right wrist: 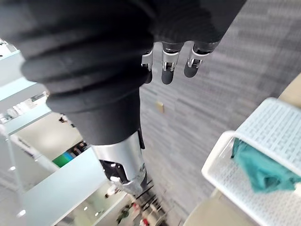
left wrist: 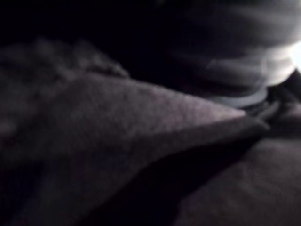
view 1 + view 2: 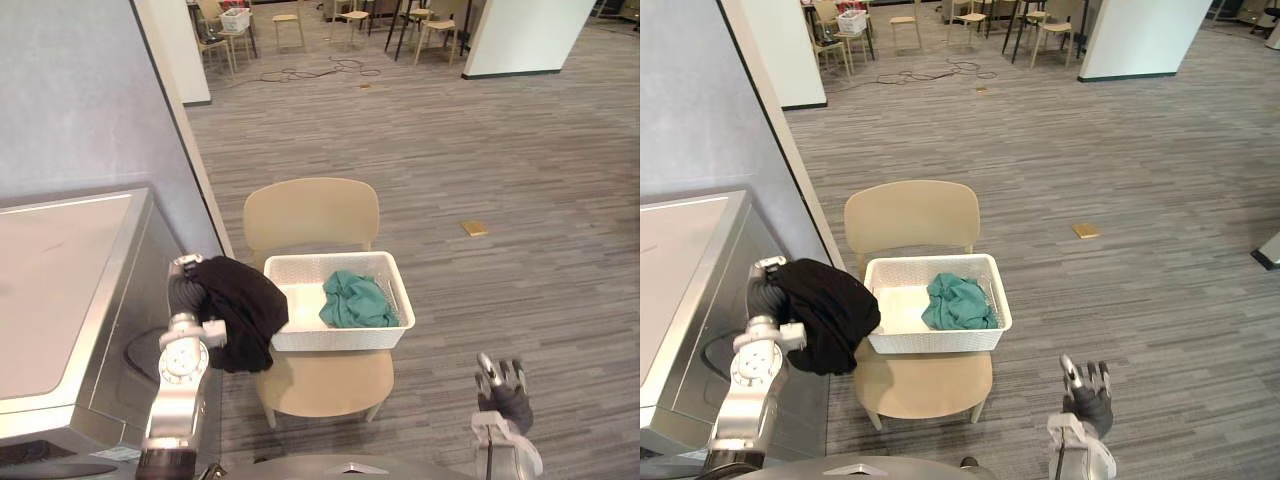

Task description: Pick up the laundry basket with both hands and put the clothes into the washing machine.

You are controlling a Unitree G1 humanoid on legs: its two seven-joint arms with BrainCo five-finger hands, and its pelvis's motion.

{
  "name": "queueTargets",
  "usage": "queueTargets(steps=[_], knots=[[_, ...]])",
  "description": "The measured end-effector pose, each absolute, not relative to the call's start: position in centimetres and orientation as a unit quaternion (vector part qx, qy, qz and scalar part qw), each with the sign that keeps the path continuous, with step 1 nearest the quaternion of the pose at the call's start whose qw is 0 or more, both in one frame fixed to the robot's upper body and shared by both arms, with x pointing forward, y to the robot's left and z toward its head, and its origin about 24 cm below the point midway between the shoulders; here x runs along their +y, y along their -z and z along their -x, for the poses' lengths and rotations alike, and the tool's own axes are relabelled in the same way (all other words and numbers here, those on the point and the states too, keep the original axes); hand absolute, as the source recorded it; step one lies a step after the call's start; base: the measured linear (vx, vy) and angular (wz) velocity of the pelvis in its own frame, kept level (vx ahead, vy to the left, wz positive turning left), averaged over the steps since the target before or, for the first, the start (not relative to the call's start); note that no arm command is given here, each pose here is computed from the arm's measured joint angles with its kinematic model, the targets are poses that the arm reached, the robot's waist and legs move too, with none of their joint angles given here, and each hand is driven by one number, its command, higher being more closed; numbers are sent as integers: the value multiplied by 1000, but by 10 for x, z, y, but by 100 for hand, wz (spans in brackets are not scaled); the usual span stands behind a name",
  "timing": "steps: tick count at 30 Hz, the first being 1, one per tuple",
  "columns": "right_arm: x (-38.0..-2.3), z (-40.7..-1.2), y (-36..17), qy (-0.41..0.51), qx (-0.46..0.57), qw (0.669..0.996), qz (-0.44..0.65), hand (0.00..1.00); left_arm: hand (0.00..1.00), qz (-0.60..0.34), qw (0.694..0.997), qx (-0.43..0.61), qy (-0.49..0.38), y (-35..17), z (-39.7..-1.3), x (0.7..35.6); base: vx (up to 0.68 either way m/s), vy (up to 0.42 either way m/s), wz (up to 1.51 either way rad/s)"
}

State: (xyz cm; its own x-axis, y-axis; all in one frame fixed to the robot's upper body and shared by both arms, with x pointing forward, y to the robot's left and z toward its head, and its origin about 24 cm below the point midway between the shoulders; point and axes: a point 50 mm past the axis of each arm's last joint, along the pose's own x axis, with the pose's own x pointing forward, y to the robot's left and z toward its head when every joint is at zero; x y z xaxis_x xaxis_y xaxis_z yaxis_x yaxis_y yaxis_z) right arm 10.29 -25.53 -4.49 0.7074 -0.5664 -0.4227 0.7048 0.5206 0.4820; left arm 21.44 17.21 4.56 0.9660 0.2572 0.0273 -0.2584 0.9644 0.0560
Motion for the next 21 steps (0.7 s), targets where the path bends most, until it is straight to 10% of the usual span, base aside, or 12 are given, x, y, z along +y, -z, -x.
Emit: queueTargets(steps=[21], knots=[[-203,12,161,414,495,715,-268,0,100,179,952,248,-17,53,-131,126,-3,15,14]])
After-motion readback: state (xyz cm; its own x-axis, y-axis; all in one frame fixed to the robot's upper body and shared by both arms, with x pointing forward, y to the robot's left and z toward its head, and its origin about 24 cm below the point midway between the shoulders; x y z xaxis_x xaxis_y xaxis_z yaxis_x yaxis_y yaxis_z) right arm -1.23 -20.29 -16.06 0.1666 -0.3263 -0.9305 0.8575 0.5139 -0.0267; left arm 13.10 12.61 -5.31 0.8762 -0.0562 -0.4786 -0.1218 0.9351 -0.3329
